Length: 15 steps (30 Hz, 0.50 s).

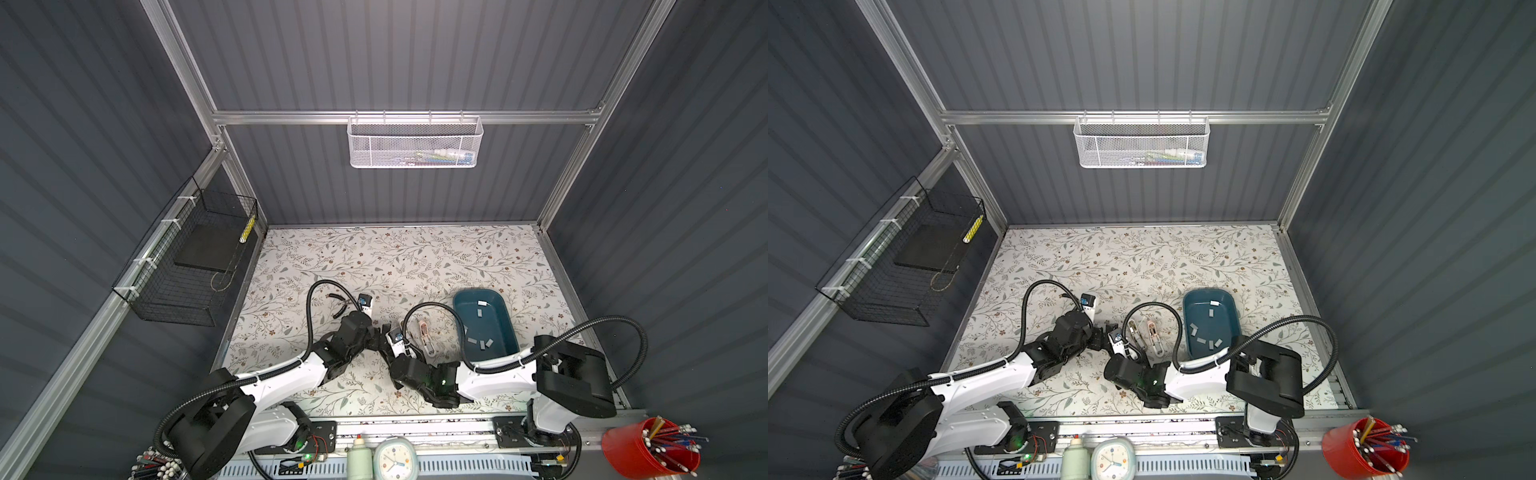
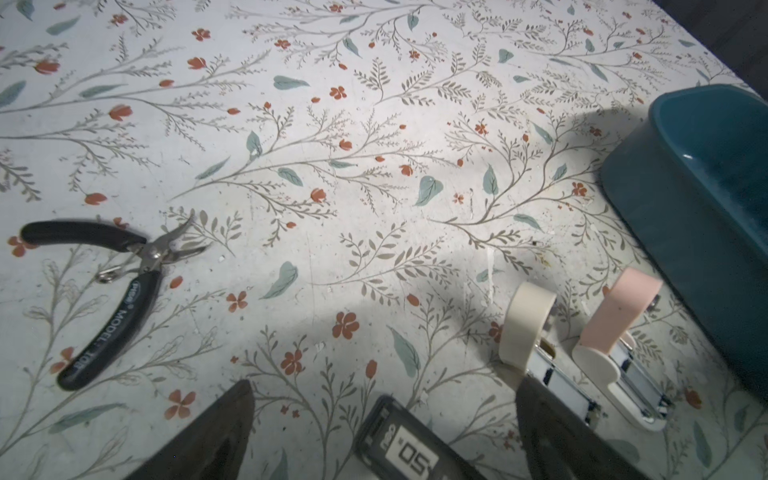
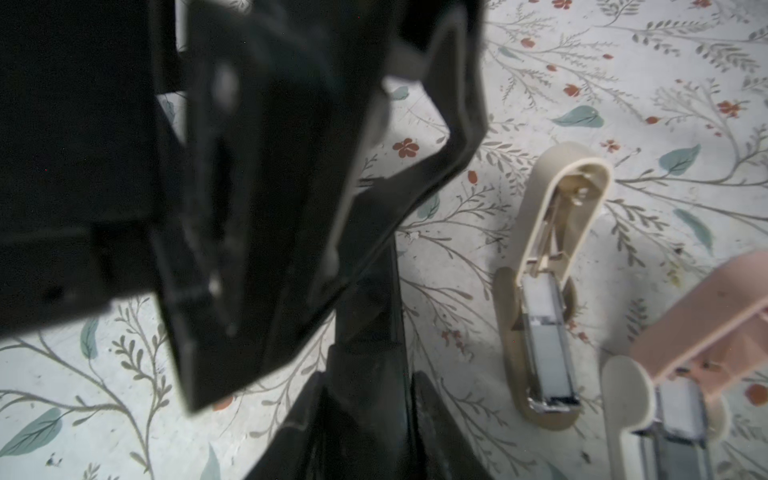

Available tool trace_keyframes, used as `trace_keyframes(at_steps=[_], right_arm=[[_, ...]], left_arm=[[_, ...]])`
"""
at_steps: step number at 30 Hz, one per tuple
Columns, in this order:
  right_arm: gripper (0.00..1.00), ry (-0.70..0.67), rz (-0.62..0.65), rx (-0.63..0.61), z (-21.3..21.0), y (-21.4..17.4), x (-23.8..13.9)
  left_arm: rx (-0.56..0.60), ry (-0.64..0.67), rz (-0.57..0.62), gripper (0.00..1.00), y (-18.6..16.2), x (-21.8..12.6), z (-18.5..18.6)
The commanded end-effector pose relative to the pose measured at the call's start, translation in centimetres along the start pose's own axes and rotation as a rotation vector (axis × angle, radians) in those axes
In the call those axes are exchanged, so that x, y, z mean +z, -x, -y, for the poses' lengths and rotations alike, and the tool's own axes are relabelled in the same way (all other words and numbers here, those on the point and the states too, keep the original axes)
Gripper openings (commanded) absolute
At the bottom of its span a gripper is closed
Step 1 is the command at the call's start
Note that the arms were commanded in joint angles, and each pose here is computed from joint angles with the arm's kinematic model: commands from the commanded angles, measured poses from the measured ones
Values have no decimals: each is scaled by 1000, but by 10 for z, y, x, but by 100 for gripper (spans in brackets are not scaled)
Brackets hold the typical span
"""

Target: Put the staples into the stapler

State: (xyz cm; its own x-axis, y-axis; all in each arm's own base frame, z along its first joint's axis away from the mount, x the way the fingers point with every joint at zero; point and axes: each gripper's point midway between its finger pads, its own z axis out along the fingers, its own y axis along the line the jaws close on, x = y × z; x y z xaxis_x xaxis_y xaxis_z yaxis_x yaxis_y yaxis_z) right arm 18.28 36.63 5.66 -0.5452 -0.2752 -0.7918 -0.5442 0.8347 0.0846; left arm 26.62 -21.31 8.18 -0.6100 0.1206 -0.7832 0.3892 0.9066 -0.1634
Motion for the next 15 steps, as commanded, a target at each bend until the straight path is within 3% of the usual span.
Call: trace_keyframes(at_steps=[1, 7, 15], right_arm=[[32, -8, -31, 17, 4, -18, 6], [24, -26, -43, 61, 14, -57, 15], [22, -59, -96, 71, 24, -104, 28]], left_arm=[[-7, -45, -49, 97, -21, 6, 5], [-20, -97, -50, 96, -44, 11, 7], [7, -97, -22, 95, -58, 20, 2]])
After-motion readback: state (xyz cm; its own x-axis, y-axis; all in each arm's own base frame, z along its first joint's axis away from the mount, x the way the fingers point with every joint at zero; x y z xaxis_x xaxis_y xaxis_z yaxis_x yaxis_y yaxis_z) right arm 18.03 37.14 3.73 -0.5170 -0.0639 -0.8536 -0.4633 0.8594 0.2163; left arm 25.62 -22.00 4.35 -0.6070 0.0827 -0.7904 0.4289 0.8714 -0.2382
